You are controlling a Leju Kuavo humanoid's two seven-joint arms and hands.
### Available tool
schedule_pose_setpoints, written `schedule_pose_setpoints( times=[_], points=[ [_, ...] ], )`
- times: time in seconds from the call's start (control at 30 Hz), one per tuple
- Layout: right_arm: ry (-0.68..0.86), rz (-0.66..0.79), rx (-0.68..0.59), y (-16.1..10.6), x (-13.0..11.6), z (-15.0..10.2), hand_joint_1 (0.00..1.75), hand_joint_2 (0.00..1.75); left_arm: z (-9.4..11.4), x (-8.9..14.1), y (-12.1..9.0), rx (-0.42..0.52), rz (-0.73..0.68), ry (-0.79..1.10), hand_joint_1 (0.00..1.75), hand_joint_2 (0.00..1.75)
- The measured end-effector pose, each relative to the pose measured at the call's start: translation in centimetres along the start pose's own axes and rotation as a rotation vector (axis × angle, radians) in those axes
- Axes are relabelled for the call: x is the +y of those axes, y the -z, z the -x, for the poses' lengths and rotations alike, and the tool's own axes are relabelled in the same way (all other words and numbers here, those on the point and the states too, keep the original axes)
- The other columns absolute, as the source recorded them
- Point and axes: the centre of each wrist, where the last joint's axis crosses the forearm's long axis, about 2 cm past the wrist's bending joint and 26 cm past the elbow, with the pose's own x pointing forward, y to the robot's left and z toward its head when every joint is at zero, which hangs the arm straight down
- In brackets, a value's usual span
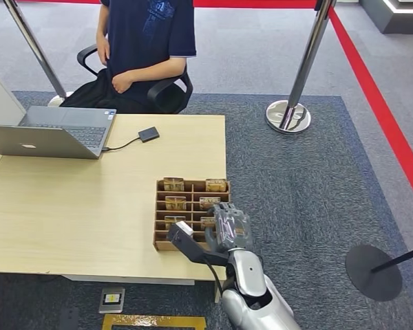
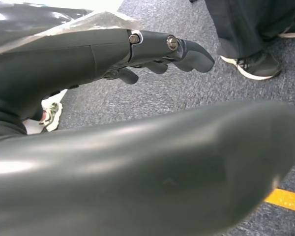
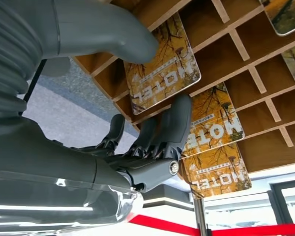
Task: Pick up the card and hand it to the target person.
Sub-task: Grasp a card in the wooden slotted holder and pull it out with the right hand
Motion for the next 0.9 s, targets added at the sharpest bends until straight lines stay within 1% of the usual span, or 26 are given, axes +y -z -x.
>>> schedule_pose_setpoints(
  times=[0.13, 0.3, 0.67, 0.9],
  points=[
    [0.001, 0.008, 0.005, 0.00, -0.01, 0.09, 1.19, 1.75, -0.01, -0.01, 0.00, -0.006, 0.001, 0.006, 0.00, 0.00],
    [0.000, 0.011, 0.007, -0.01, -0.02, 0.16, 1.31, 1.75, -0.04, -0.01, -0.01, -0.012, 0.001, 0.013, 0.00, 0.00],
    [-0.004, 0.027, 0.008, -0.01, -0.05, 0.26, 1.45, 1.75, -0.05, -0.02, -0.01, -0.012, 0.003, 0.015, 0.00, 0.00],
    [-0.006, 0.033, 0.007, 0.04, -0.11, 0.27, 1.45, 1.75, -0.05, -0.02, -0.01, -0.012, 0.003, 0.015, 0.00, 0.00]
  ],
)
